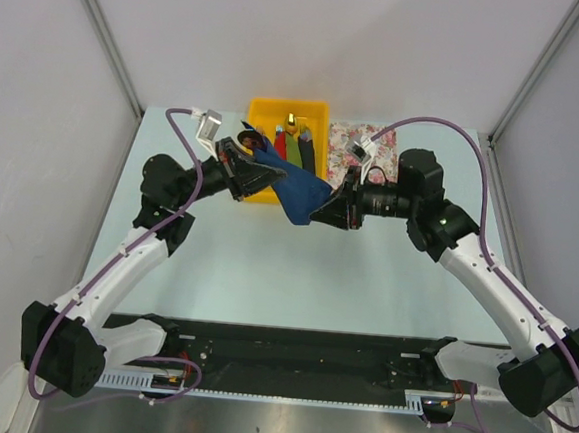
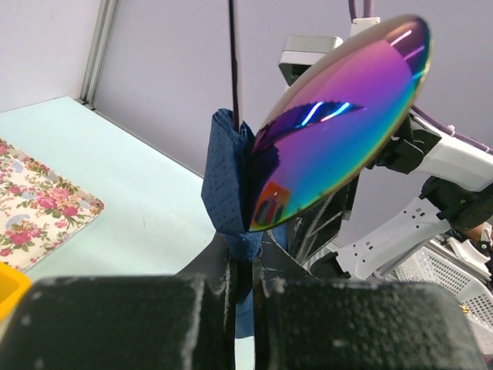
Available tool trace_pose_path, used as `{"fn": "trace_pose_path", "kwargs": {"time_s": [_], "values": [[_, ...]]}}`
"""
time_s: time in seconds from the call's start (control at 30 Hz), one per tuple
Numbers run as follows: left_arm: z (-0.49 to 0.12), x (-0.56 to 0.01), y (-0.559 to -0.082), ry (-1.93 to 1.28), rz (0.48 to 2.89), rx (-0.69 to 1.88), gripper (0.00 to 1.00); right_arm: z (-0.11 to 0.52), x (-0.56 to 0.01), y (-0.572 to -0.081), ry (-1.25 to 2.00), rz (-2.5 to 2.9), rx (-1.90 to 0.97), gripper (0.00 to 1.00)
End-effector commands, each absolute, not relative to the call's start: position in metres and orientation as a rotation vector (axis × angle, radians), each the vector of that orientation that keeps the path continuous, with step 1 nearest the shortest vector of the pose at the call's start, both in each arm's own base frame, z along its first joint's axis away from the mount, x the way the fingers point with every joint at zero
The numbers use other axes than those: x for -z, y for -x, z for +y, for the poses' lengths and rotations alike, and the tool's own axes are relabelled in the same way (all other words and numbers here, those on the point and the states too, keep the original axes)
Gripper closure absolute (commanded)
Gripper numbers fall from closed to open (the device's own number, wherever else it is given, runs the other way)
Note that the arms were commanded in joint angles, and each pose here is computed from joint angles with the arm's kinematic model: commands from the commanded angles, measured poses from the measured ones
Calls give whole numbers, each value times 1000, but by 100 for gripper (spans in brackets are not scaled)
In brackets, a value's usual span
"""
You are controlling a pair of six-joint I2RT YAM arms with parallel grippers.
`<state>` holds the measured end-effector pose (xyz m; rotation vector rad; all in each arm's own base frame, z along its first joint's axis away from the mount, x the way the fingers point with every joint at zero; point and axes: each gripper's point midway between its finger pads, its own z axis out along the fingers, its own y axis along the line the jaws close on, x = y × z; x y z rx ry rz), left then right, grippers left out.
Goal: Place the utensils on the paper napkin and roll it up
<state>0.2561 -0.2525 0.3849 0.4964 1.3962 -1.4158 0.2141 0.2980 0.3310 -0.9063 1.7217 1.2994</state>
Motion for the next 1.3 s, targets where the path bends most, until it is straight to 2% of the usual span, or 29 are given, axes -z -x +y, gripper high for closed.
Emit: {"fn": "trace_pose_path", "kwargs": {"time_s": [0.0,0.03,0.57,0.63,0.7,0.77,0.83,0.9,0.93,1.03,1.27], "values": [[-247,-431,-237,-556,1242,1421,100,302,-345,-213,949,1624,-1312,95],[-247,-433,-235,-562,1237,1424,100,301,-343,-212,952,1628,-1310,100],[-252,-445,-216,-626,1236,1512,100,290,-309,-218,1080,1612,-1259,100],[-252,-445,-216,-624,1237,1503,100,289,-308,-222,1064,1633,-1248,93],[-251,-443,-221,-610,1239,1471,100,286,-317,-225,1038,1655,-1233,79],[-250,-437,-236,-558,1271,1413,100,279,-329,-228,997,1670,-1195,73],[-249,-428,-248,-503,1320,1381,100,266,-340,-238,907,1686,-1099,73],[-244,-423,-266,-427,1347,1327,100,254,-343,-250,817,1712,-993,66],[-245,-419,-272,-406,1364,1319,100,248,-350,-248,796,1699,-966,57],[-241,-414,-288,-340,1400,1272,100,242,-363,-248,754,1677,-927,47],[-235,-410,-310,-255,1446,1179,100,263,-417,-227,767,1455,-962,44]]}}
